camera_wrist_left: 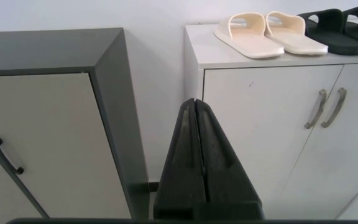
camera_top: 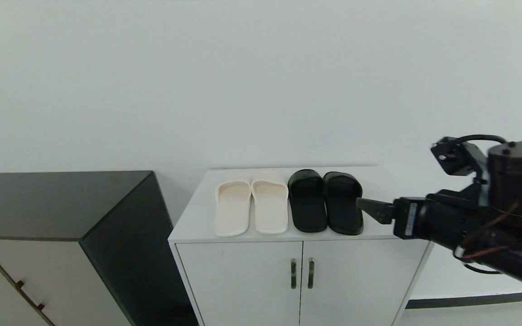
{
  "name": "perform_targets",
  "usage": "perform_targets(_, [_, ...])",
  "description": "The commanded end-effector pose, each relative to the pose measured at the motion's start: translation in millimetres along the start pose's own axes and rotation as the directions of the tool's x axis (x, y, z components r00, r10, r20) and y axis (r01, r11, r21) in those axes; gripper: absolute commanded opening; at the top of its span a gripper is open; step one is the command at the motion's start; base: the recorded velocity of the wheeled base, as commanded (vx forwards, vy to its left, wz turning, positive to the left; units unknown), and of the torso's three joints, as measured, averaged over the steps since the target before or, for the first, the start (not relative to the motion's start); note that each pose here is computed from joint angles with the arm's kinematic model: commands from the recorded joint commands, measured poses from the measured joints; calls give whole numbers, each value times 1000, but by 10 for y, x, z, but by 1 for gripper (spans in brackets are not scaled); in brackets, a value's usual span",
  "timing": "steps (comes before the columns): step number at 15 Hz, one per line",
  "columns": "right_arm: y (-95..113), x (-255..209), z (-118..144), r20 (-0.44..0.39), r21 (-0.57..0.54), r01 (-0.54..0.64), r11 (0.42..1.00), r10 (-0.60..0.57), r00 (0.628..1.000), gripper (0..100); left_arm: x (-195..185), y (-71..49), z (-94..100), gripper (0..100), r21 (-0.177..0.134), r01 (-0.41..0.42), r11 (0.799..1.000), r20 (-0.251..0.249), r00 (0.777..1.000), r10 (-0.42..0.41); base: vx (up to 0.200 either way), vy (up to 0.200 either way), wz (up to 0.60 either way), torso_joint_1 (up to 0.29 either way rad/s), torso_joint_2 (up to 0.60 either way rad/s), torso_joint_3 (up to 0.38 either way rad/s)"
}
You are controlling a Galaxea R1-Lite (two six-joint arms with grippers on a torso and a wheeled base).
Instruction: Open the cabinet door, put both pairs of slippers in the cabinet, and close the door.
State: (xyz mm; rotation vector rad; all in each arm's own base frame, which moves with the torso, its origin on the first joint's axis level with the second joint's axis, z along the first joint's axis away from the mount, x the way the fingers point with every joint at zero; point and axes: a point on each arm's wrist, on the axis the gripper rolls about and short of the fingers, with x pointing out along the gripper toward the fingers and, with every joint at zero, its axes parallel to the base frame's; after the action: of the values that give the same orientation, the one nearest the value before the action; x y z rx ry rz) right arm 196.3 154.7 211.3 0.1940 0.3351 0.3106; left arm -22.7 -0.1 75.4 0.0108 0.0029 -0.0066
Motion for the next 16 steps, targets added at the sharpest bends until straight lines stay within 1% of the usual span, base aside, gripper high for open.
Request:
perform_targets(1, [312,648,-159,-8,-33,89,995,-89,996,100,0,0,0,0,0,1,1000,0,1000,-1,0,0,0,0,0,0])
perform_targets(4, [447,1039,-233,20,-44,190,981,-190,982,100,0,0,0,0,0,1,1000,0,1000,-1,0,0,0,0,0,0])
perform_targets(6, [463,1259,-257,34,-44,240,970,-238,971,100,0,0,0,0,0,1,1000,0,1000,-1,0,0,0,0,0,0])
perform_targets(13, [326,1831,-319,39,-72,305,950,-302,952,100,0,0,0,0,-2,1,1000,0,1000,-1,0,0,0,0,0,0])
perform_targets(16, [203,2069,-328,39,-97,317,943,-315,948,100,0,0,0,0,-2,1,1000,0,1000,-1,0,0,0,0,0,0])
